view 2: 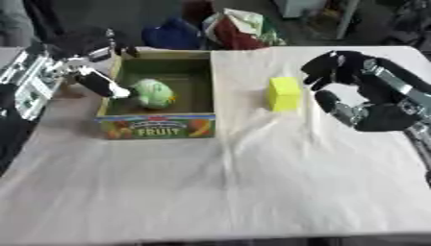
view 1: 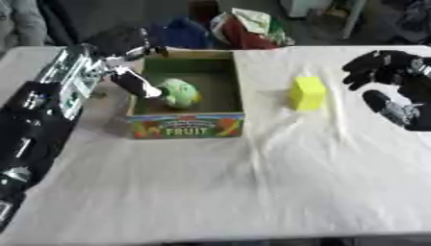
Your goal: Pick up objects on the table and place them in the box.
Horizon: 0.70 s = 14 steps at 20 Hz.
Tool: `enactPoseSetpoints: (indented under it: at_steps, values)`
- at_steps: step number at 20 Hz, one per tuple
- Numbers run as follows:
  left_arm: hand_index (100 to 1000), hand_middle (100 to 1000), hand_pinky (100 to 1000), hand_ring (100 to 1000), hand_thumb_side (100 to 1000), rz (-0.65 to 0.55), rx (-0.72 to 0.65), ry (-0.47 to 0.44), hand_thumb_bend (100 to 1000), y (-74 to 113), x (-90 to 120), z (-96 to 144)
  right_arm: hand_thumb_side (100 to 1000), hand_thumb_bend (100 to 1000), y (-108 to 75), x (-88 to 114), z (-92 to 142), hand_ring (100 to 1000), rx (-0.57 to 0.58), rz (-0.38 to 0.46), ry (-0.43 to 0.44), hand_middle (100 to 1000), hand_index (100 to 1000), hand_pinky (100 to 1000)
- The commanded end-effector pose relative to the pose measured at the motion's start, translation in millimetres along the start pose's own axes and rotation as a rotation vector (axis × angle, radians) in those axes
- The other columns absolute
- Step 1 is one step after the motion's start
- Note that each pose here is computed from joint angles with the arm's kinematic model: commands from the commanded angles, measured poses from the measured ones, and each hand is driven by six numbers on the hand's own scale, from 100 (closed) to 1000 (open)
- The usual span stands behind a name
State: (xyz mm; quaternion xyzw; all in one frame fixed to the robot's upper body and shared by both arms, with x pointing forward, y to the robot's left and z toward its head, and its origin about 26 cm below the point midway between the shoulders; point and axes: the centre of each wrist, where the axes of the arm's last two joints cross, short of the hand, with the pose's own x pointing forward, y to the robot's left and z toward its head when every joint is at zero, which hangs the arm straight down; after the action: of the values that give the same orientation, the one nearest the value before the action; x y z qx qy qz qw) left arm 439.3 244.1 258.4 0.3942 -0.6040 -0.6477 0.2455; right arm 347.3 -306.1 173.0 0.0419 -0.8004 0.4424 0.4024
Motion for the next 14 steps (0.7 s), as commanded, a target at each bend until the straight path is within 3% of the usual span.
enactPoseSetpoints:
  at_steps: [1, 6, 14]
  values:
    - [763, 669, 699, 652, 426, -0.058, 0.053, 0.059, 561, 41.1, -20, 23, 425, 206, -11.3, 5, 2, 736, 0.0, 0.034, 0.002, 762, 767, 685]
    - [747, 653, 693, 648, 382, -0.071, 0.02, 0.218, 544, 36.2, -57, 46, 425, 204, -12.3, 4, 3, 736, 0.0, 0.035, 0.005, 762, 767, 685]
    - [729, 630, 690, 647, 303, -0.108, -0.091, 0.358, 521, -16.6, -96, 60, 428, 201, -11.8, 4, 2, 736, -0.001, 0.03, 0.001, 762, 766, 685]
